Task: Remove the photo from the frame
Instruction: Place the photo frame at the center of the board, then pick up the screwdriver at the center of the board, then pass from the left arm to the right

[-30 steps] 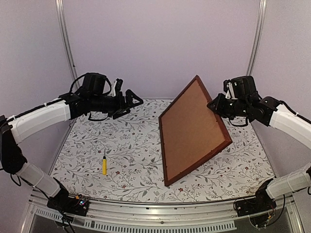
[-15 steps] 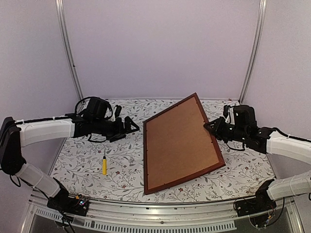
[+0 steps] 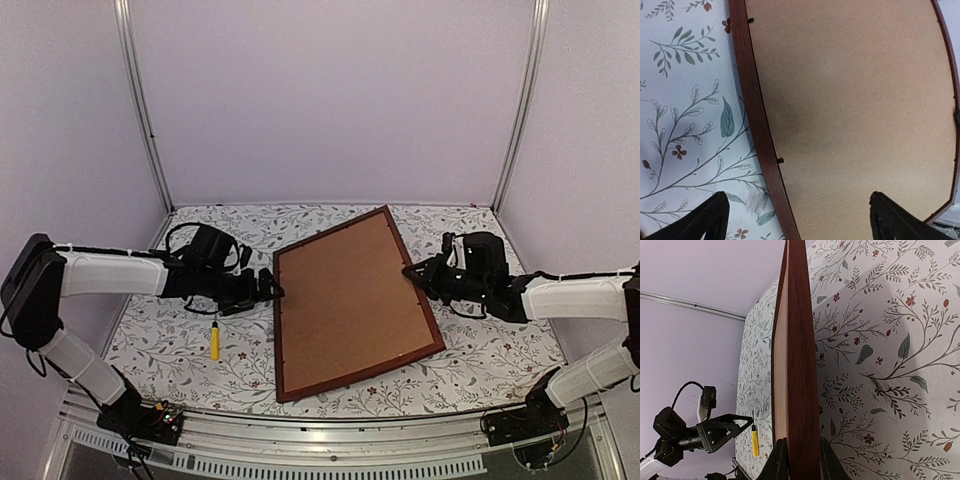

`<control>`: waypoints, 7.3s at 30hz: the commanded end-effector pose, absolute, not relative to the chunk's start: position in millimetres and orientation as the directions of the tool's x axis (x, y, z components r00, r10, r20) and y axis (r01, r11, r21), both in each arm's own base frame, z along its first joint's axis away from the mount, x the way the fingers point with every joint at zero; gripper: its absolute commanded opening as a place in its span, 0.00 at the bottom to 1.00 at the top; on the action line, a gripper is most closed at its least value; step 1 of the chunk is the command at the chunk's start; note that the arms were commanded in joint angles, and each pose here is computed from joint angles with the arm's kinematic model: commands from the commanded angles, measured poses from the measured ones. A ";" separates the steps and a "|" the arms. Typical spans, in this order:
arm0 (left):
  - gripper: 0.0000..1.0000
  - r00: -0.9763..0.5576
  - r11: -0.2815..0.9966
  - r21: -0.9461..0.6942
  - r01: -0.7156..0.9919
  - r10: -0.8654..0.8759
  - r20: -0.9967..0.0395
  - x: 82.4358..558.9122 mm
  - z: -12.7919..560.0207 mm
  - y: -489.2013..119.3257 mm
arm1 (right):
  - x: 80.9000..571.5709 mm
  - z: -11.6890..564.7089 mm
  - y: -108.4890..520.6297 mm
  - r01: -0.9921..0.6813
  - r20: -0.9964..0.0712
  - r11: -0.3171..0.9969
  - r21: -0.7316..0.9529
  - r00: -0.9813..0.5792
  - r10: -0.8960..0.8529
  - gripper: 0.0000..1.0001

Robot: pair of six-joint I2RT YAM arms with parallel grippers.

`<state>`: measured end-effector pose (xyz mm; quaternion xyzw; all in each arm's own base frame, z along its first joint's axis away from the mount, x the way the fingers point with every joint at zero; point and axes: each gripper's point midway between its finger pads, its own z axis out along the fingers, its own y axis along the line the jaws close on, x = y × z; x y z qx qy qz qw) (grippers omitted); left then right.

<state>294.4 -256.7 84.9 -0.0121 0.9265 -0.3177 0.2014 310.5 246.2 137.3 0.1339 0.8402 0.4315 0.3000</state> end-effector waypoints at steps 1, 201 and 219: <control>0.99 -0.918 0.835 -0.541 0.100 -0.132 -0.373 296.2 68.0 -255.4 | 272.7 68.7 230.0 0.107 -0.270 0.688 0.718 -0.868 0.416 0.00; 0.32 -0.692 0.019 -0.886 0.462 -0.618 -0.374 250.1 348.2 -332.1 | 200.7 319.4 452.0 -0.637 -0.644 0.119 0.761 -0.765 0.026 0.00; 0.85 -0.689 0.310 -0.719 0.622 -0.221 -0.691 239.5 320.8 -304.3 | 178.7 308.1 410.8 -0.743 -0.714 0.214 0.634 -0.669 -0.207 0.00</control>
